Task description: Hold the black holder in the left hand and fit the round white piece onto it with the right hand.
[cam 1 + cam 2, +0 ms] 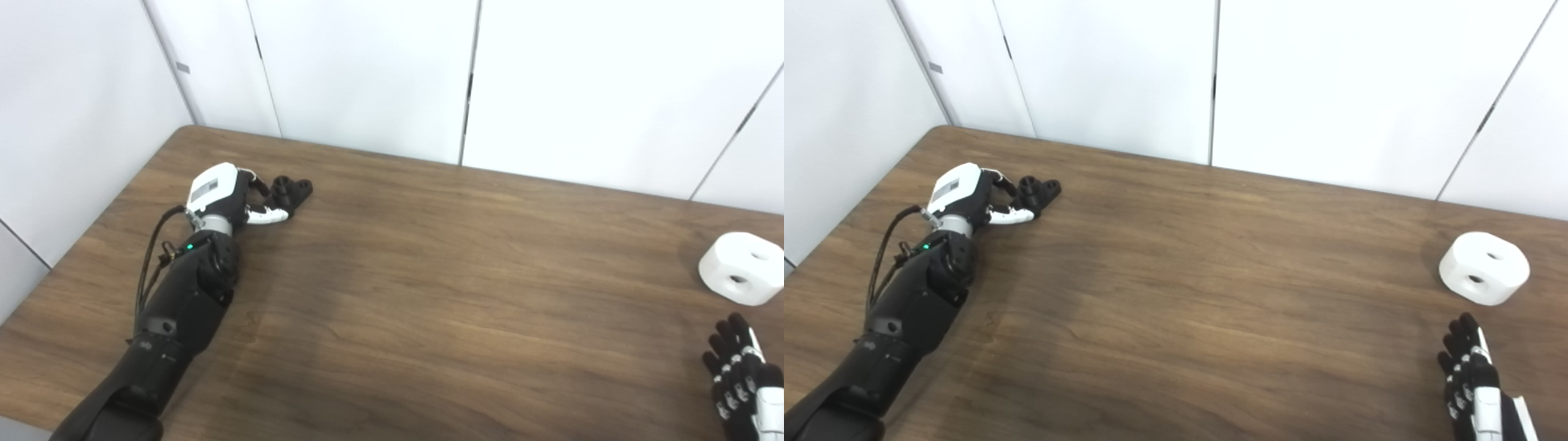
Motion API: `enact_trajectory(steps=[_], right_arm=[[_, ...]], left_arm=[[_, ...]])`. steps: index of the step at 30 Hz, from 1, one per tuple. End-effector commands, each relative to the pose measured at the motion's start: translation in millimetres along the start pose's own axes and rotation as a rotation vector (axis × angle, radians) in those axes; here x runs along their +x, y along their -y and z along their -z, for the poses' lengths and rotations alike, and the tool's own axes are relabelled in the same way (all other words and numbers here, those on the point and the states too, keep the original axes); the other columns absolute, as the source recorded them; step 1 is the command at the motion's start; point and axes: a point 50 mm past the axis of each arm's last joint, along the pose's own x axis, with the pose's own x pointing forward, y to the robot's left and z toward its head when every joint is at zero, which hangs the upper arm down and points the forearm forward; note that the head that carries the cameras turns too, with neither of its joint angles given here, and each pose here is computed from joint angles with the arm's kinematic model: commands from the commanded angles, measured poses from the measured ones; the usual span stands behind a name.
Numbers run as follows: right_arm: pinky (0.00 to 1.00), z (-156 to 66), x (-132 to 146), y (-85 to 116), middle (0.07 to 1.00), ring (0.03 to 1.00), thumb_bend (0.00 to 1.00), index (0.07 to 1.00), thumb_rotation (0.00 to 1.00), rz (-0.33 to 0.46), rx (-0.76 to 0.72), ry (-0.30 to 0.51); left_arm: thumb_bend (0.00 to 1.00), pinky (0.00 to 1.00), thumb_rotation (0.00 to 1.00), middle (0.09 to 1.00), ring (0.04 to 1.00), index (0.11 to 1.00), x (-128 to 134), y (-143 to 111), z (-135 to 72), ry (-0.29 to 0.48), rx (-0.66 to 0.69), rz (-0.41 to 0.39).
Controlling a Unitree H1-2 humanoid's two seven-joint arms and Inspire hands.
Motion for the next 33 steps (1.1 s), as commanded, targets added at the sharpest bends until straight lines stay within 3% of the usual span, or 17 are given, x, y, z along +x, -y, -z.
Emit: enact_trajectory(steps=[1,6,15,16,17,19,33], right_arm=[[1.0,11,-40,4,1.0,1.0,0.61,1.0,1.0,0.007,-0.005,-0.082],[1.0,10,-40,5,1.0,1.0,0.6,1.0,1.0,0.009,-0.002,-0.08],[1.0,10,-41,5,1.0,1.0,0.58,1.0,1.0,0.01,0.002,-0.076],[1.0,10,-41,6,1.0,1.0,0.58,1.0,1.0,0.011,0.004,-0.077],[1.0,10,-41,6,1.0,1.0,0.58,1.0,1.0,0.011,0.005,-0.076],[1.0,9,-41,6,1.0,1.0,0.58,1.0,1.0,0.01,0.003,-0.074],[1.0,8,-41,6,1.0,1.0,0.61,1.0,1.0,0.002,-0.007,-0.072]], left_arm=[[0.83,0.93,0.2,0.795,0.891,0.595,6,-24,-2,0.041,0.039,-0.062],[0.88,0.94,0.15,0.797,0.891,0.596,3,-24,-2,0.051,0.053,-0.063],[0.86,0.93,0.12,0.783,0.877,0.576,1,-19,-2,0.047,0.041,-0.059],[0.7,0.93,0.1,0.784,0.879,0.535,1,-19,-2,0.045,0.04,-0.06],[0.61,0.94,0.08,0.785,0.881,0.513,1,-19,-3,0.043,0.031,-0.062],[0.54,0.94,0.07,0.785,0.883,0.492,1,-18,-3,0.041,0.016,-0.066],[0.52,0.87,0.06,0.784,0.874,0.485,-1,-14,-2,0.087,0.028,-0.053]])
